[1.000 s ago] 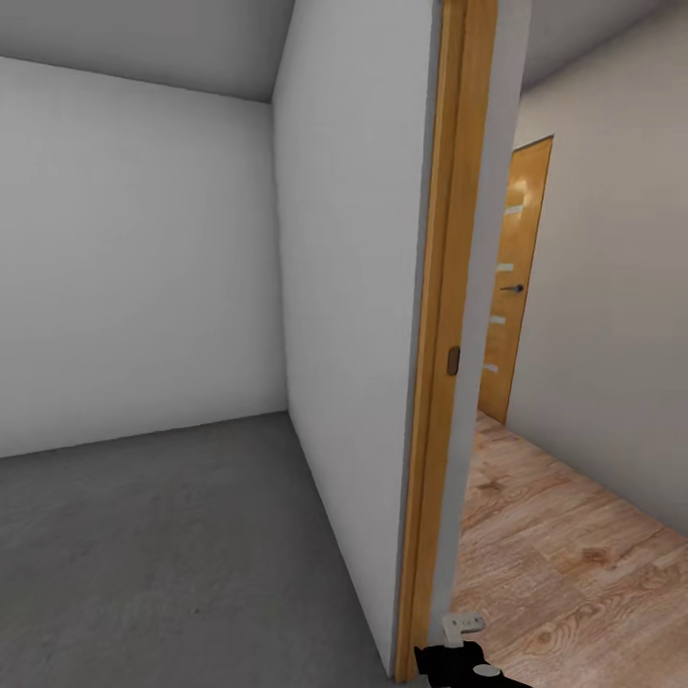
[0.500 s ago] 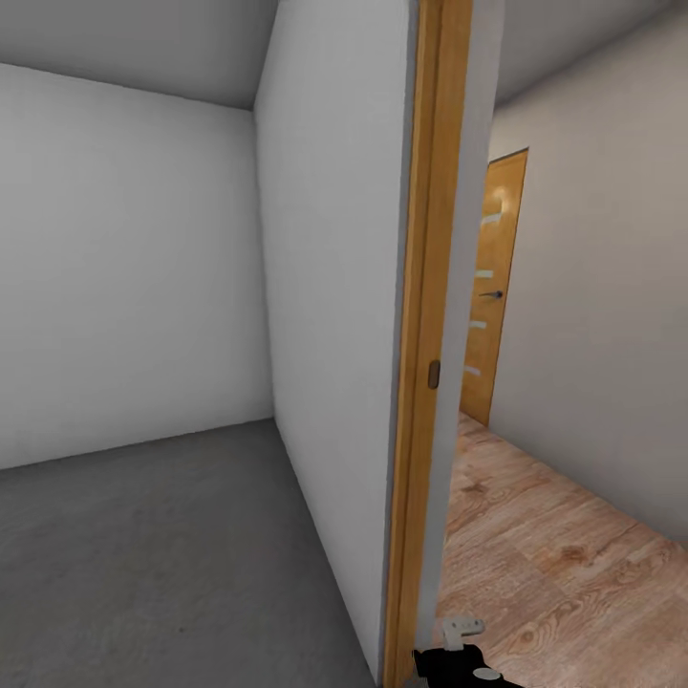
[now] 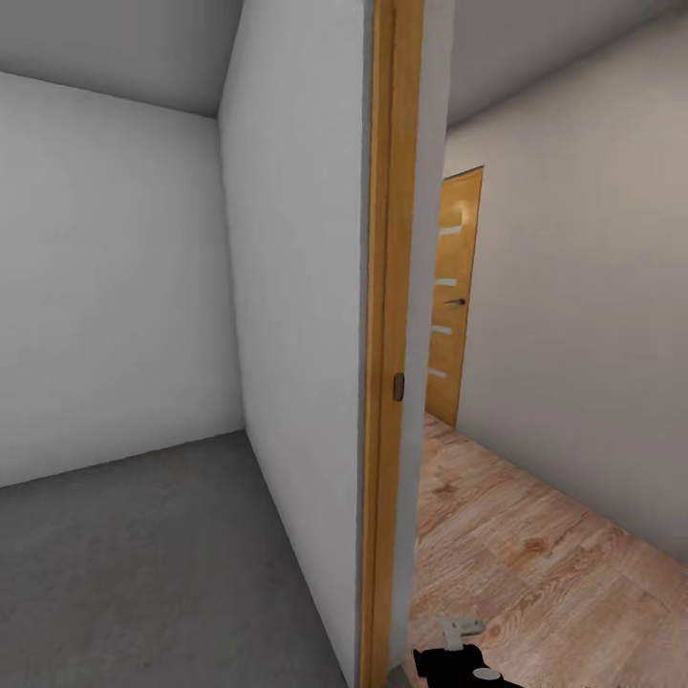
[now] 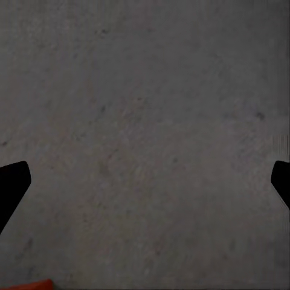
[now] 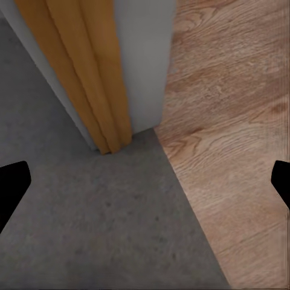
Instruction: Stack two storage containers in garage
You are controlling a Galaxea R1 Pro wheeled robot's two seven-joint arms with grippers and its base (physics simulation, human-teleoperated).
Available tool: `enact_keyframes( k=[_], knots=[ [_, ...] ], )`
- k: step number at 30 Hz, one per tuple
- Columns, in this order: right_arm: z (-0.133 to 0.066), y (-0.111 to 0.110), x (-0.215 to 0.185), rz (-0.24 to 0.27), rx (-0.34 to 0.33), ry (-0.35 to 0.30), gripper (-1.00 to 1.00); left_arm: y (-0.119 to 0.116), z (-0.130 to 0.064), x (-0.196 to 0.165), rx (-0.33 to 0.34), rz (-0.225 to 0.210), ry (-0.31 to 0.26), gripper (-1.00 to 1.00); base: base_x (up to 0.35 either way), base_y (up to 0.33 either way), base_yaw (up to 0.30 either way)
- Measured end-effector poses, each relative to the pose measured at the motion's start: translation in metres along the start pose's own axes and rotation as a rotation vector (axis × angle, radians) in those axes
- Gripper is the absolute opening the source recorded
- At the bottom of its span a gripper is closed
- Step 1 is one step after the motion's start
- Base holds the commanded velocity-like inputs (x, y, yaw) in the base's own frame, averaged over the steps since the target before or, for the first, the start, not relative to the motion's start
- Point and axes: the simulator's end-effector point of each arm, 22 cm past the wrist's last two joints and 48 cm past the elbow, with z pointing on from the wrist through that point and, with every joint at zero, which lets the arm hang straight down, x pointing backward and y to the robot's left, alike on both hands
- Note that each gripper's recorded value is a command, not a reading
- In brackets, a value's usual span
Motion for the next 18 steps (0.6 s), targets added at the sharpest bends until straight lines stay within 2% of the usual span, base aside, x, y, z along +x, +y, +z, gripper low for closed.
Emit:
enact_keyframes(
  k=[18],
  knots=[
    [-0.025, 0.0, -0.035, -0.002, 0.001, -0.02, 1.0, 0.008, -0.025, -0.031, 0.0, -0.009, -0.018, 1.0, 0.0, 0.0, -0.218]
  ],
)
